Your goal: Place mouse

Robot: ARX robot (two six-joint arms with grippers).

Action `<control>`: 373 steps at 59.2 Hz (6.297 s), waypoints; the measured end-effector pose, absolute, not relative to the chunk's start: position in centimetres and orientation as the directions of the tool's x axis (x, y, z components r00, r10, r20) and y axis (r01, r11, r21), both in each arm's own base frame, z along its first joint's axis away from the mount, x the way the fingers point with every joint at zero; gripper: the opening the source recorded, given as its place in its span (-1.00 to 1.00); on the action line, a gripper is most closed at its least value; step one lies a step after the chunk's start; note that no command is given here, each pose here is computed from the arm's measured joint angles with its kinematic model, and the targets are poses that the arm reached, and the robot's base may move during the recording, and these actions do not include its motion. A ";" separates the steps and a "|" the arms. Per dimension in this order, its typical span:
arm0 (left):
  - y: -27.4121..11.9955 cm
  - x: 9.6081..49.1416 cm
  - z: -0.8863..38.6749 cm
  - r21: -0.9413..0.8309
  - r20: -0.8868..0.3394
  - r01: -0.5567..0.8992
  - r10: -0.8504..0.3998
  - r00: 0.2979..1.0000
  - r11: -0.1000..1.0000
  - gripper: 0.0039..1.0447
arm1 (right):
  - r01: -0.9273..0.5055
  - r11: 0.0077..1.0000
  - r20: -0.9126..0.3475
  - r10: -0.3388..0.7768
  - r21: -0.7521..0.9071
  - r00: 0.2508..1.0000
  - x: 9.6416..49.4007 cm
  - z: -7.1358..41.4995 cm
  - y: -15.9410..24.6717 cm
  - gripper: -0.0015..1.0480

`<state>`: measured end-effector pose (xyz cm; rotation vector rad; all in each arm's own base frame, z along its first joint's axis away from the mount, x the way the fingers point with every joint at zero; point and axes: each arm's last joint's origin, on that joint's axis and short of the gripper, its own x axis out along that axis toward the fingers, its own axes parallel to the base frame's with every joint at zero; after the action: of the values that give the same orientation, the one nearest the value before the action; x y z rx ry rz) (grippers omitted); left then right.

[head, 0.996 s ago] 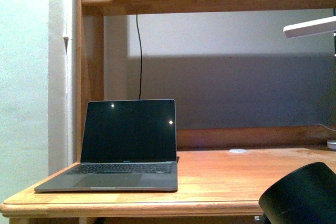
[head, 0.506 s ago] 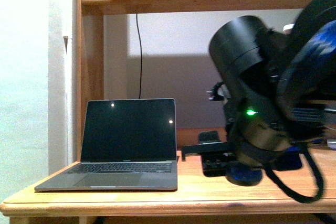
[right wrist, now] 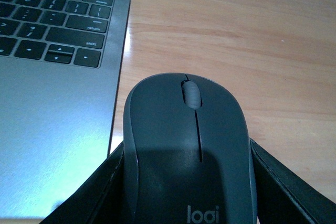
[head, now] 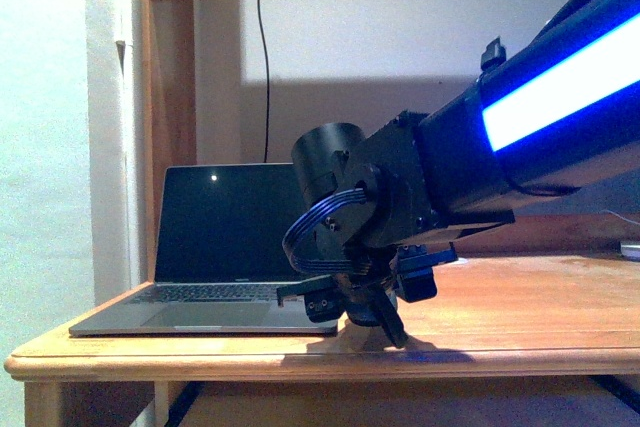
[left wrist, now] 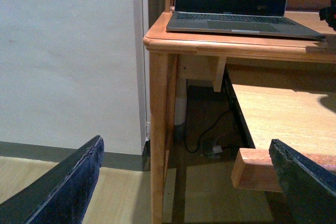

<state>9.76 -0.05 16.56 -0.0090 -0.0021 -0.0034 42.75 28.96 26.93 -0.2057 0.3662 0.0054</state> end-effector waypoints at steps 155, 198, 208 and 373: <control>-0.1 9.8 16.6 -0.009 0.002 0.003 -0.003 1.000 1.000 0.86 | -0.599 0.777 -0.183 0.629 0.194 0.756 20.2 15.1 -2.3 0.86; -0.1 9.8 16.6 -0.009 0.002 0.003 -0.003 1.000 1.000 0.86 | -0.708 0.686 -0.255 0.724 0.167 0.641 18.0 13.1 -0.3 0.86; -0.1 9.8 16.6 -0.009 0.002 0.003 -0.003 1.000 1.000 0.86 | -0.710 0.684 -0.283 0.723 0.166 0.630 19.6 12.1 2.3 0.86; 0.0 9.8 16.6 -0.008 0.003 0.004 -0.004 1.000 1.000 0.86 | 0.000 1.000 0.002 0.000 0.012 1.000 9.7 16.5 0.0 -0.30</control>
<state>9.75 -0.05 16.57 -0.0082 -0.0028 -0.0042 9.68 -0.02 16.50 0.0124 -0.0017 0.0000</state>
